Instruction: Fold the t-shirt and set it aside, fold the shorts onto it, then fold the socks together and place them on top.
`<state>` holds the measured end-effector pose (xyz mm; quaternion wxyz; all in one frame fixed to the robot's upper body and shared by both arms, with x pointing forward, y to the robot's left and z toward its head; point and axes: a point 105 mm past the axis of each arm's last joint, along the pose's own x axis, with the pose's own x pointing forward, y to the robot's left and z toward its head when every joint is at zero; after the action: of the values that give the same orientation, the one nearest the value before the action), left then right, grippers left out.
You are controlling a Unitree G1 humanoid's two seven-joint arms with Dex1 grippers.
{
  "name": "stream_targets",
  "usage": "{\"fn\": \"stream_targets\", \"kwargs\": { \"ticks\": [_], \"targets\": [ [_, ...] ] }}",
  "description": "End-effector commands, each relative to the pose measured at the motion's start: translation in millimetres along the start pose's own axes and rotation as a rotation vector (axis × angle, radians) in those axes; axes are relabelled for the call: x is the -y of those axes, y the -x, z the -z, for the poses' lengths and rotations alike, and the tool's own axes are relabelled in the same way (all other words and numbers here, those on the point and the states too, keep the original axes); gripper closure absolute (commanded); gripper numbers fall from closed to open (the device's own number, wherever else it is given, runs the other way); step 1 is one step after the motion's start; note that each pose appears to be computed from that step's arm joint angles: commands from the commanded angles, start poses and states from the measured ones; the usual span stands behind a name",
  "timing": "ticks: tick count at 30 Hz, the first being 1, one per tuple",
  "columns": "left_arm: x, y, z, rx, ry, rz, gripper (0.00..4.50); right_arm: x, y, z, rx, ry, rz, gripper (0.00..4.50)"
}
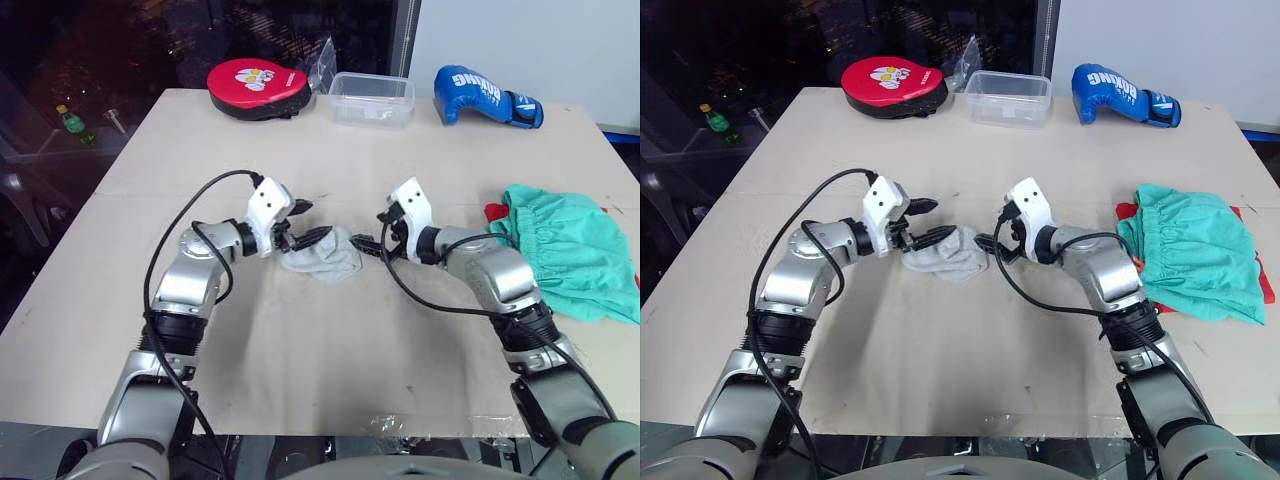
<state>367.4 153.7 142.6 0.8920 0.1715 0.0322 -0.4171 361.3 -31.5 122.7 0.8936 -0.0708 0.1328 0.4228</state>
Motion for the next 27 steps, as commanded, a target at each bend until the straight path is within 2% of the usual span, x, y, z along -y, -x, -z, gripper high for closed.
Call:
{"fn": "stream_targets", "kwargs": {
  "ticks": [1,8,13,15,21,27],
  "targets": [
    [-10,11,-5,0.015,-0.036,-0.034,0.96,-10,-9,-15,0.038,0.131,-0.002,0.08],
    [-23,20,-12,0.045,-0.034,-0.089,0.96,-41,-23,-30,0.079,0.196,-0.089,0.08],
    [-23,13,-50,0.219,0.029,-0.099,0.96,-53,-25,-28,0.075,0.222,-0.132,0.08],
    [-16,9,-56,0.239,0.042,-0.072,0.96,-57,-25,-29,0.088,0.241,-0.149,0.08],
    [3,3,-42,0.181,0.047,0.004,0.96,-60,-16,-46,0.159,0.196,-0.142,0.08],
    [7,7,-12,0.047,-0.002,0.032,0.96,-28,-4,-25,0.08,0.071,-0.035,0.08]
  ]
}}
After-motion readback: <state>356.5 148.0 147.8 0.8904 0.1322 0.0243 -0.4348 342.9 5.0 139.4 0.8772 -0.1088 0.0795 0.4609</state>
